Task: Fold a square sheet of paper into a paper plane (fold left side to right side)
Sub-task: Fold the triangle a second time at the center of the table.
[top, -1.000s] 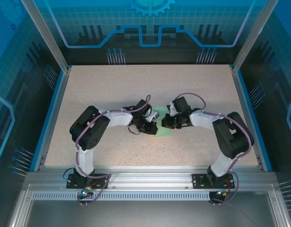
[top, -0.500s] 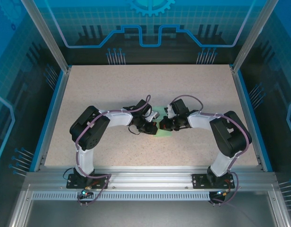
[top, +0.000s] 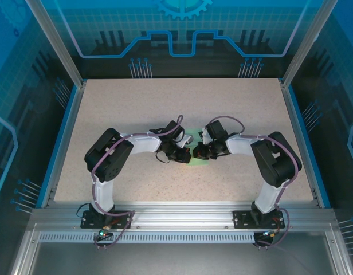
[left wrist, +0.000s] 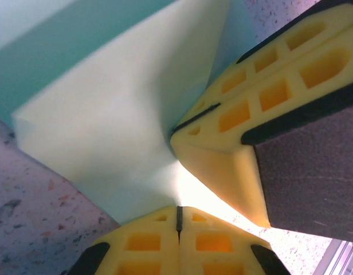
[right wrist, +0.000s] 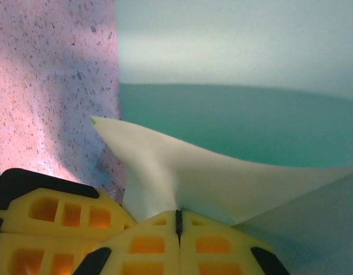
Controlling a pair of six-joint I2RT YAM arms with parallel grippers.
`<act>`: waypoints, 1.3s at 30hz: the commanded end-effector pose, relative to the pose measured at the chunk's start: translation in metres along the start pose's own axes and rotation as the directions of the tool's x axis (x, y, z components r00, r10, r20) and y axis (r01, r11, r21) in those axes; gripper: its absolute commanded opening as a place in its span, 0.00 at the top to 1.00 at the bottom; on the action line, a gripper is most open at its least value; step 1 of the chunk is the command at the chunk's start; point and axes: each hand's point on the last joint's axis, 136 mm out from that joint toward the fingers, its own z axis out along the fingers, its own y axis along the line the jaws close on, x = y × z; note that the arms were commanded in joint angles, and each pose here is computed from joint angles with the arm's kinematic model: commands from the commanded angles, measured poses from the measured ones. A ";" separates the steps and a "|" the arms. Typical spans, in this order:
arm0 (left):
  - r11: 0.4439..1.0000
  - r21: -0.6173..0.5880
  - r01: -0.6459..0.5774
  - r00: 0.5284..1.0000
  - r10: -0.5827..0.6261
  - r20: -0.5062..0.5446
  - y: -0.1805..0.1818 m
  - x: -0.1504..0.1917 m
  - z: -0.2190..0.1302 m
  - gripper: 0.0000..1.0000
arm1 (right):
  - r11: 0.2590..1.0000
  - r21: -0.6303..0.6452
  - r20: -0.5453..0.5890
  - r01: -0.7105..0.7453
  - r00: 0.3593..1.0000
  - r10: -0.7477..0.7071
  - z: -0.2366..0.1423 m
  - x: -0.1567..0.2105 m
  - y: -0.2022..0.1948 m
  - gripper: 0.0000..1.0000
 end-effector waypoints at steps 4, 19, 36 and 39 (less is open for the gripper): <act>0.997 -0.077 0.004 0.996 -0.011 -0.086 0.018 0.025 0.011 1.00 | 0.998 0.061 0.001 0.002 1.000 -0.002 0.000 -0.008 -0.013 1.00; 0.996 -0.087 0.010 0.995 -0.019 -0.100 0.023 0.030 0.014 1.00 | 0.995 0.094 0.019 -0.035 0.999 0.034 -0.011 -0.028 -0.037 1.00; 0.996 -0.089 0.008 0.995 -0.016 -0.097 0.023 0.029 0.013 1.00 | 0.990 0.114 0.037 -0.081 0.996 0.077 -0.028 -0.055 -0.063 1.00; 0.996 -0.091 0.008 0.995 -0.017 -0.100 0.023 0.030 0.013 1.00 | 0.989 0.114 0.042 -0.090 0.995 0.085 -0.029 -0.060 -0.066 1.00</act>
